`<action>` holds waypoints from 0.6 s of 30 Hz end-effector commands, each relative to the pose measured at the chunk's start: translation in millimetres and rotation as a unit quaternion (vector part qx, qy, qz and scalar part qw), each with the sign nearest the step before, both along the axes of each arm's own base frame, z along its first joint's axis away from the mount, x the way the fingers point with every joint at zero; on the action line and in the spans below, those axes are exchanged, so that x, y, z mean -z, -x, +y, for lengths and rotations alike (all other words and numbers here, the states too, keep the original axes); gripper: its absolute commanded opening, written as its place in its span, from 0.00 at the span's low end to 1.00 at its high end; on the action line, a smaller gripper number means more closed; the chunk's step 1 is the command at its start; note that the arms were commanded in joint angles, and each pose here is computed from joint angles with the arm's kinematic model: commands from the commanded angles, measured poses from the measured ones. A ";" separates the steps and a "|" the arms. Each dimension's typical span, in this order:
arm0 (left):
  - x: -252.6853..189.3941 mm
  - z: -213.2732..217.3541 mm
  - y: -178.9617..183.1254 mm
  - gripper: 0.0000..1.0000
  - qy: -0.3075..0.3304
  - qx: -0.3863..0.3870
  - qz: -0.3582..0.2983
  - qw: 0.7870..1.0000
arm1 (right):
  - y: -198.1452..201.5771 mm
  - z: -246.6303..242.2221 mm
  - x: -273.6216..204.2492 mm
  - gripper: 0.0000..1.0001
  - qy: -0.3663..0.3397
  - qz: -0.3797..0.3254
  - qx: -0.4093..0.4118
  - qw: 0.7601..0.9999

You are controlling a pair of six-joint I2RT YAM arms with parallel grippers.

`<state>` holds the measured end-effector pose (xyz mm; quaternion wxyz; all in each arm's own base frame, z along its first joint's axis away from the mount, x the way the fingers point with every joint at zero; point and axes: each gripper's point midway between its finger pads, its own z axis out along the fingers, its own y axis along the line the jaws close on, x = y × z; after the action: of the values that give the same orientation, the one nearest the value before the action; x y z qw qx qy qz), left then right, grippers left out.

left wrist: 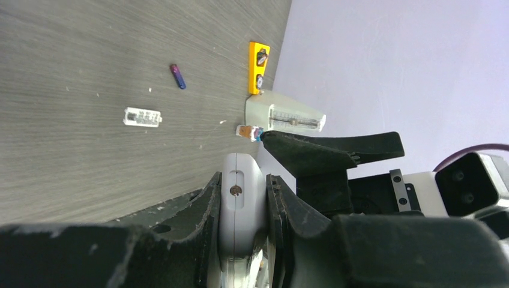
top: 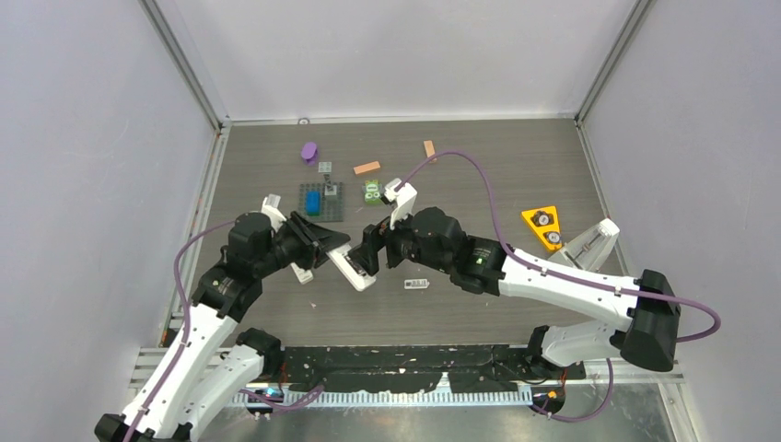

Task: Load the batteries into the remote control

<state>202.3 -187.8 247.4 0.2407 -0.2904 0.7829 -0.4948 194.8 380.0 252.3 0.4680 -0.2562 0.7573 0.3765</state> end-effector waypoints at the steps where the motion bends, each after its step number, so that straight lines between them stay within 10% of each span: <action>1: -40.8 1.1 -4.3 0.00 0.002 0.013 -0.106 0.994 | 14.8 -9.3 7.4 0.86 0.032 0.016 -0.017 0.999; 18: -64.9 0.9 2.8 0.00 -0.093 0.087 -0.328 0.936 | 41.1 -1.3 -39.8 0.87 -0.039 0.036 -0.109 0.993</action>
<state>200.7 -184.6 288.1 0.3981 -0.1080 0.7579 -0.5054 167.3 369.4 255.1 0.4052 -0.2855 0.7639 0.4132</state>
